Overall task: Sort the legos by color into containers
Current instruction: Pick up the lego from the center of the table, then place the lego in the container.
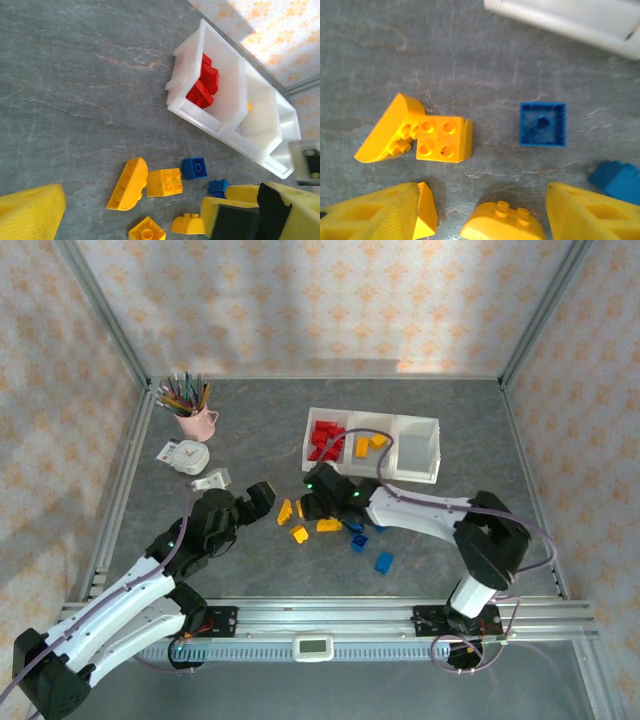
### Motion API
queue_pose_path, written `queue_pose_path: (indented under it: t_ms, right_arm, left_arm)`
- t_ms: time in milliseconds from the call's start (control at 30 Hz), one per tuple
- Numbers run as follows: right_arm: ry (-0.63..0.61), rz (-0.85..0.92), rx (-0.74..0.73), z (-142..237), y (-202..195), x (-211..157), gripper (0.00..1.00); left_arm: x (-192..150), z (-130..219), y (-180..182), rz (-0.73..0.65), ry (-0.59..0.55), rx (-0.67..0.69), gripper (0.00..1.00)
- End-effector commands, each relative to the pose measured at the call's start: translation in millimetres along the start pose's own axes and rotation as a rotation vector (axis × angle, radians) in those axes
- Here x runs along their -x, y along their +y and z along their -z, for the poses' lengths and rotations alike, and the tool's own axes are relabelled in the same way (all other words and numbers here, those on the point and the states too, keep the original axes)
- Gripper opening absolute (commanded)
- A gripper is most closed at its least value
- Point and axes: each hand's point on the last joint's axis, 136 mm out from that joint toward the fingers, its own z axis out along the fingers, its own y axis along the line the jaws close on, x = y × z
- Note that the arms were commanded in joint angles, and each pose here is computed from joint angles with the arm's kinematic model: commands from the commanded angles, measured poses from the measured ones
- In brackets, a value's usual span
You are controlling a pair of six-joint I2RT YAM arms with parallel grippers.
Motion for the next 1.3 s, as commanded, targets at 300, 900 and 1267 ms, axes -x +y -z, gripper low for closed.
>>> queue_pose_path:
  t_ms: [300,900,1267]
  right_arm:
    - [-0.006,0.064,-0.024,-40.0,20.1,14.2,0.64]
    - [-0.064,0.077,-0.028,-24.8,17.8,36.0,0.33]
    - [-0.210,-0.073,-0.044,55.7,-42.9,79.7,0.27]
  left_arm:
    - [4.3,9.4,20.7,0.045,-0.056,0.054,0.99]
    - [7.3,6.2,-0.1,0.025,-0.026,0.002,0.99]
    - [15.1,-11.1,-51.3,-0.063,0.033,-0.095,0.99]
